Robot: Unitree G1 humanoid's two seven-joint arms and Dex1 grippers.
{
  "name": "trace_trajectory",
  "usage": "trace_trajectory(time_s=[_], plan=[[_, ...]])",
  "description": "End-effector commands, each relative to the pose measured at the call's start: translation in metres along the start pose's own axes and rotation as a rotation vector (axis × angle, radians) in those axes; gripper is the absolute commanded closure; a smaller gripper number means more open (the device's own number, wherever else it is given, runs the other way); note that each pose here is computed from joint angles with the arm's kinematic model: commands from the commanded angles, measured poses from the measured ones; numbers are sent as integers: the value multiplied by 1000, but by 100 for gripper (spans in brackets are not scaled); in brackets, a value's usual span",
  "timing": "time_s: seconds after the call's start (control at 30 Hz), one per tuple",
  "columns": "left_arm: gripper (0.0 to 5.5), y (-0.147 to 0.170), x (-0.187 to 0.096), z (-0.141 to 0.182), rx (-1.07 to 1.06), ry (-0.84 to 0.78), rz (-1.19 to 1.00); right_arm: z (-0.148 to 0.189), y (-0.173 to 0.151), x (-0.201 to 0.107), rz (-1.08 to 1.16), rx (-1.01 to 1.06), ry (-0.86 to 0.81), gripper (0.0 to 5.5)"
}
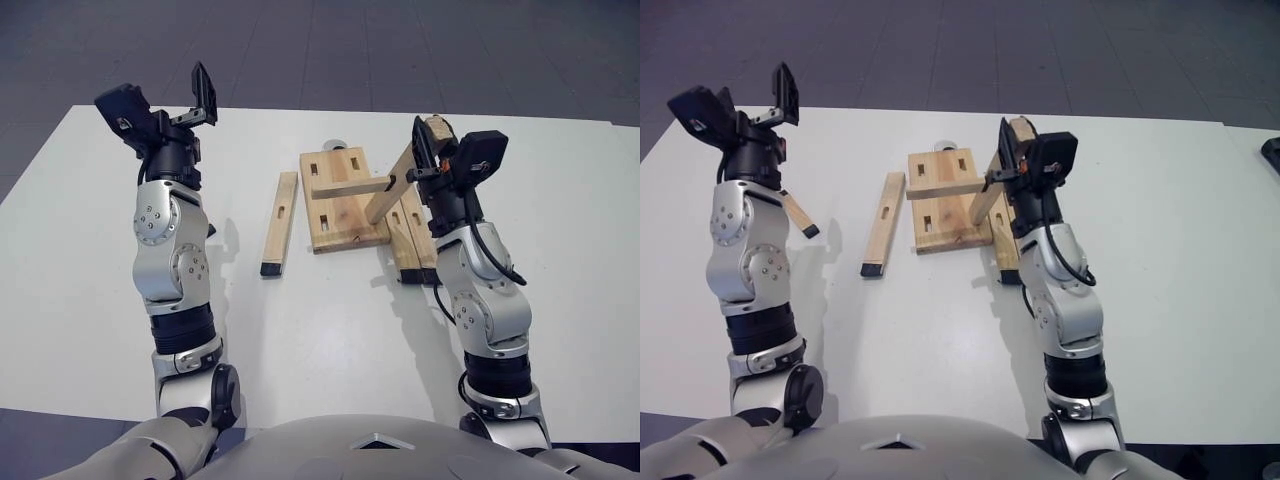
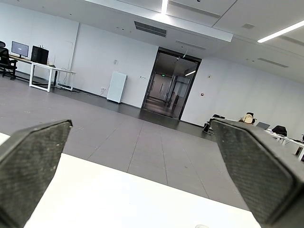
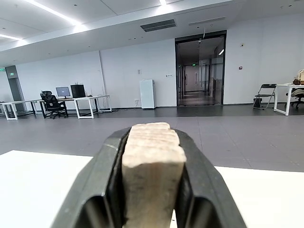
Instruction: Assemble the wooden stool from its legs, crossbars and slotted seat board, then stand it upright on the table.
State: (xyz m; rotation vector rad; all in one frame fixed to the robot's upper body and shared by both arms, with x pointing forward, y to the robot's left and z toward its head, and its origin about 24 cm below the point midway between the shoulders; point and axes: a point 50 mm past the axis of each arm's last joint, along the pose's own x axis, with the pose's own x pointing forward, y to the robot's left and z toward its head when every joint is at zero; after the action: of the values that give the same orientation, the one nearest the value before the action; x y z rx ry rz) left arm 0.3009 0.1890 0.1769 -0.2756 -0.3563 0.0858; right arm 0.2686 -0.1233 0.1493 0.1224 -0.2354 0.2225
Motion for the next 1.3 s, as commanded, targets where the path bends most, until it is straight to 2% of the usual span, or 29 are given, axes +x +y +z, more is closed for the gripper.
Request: trace_trajectory(time_s=[0.03, 0.17, 0.33, 0.37, 0.7, 0.8, 0.9, 0.97, 1.03, 1.1, 1.17, 1.23, 1.3], plan=[[10, -7, 0, 3, 24, -6, -10, -58, -22, -17, -55, -80, 383, 444], [10, -10, 3, 0, 25, 4, -20, -35, -18, -4, -56, -48, 265, 444], [10, -16, 5, -4, 22, 16, -37, -20, -15, 6, -47, -28, 196, 444], [10, -17, 5, -5, 22, 19, -42, -18, -15, 7, -45, -21, 186, 408], [10, -17, 6, -9, 26, 31, -45, -11, -17, 10, -57, 30, 147, 259], [10, -18, 6, -8, 26, 28, -45, 2, -16, 12, -38, 54, 81, 212], [10, -16, 6, -8, 52, 28, -46, 38, -13, 15, 41, 85, -66, 169], [10, -11, 5, -10, 124, 32, -51, 85, -9, 16, 158, 138, -249, 137], [10, -5, 3, -13, 211, 46, -46, 139, -20, 14, 221, 200, -464, 101], [10, -1, 0, -17, 260, 59, -42, 170, -43, 12, 176, 258, -586, 74], [10, 0, -2, -19, 301, 68, -42, 169, -69, 14, 53, 215, -548, 40], [10, -1, -4, -19, 334, 65, -51, 135, -90, 19, -130, 22, -314, 11], [10, 0, -7, -17, 342, 57, -46, 86, -101, 7, -190, -76, -64, 11]])
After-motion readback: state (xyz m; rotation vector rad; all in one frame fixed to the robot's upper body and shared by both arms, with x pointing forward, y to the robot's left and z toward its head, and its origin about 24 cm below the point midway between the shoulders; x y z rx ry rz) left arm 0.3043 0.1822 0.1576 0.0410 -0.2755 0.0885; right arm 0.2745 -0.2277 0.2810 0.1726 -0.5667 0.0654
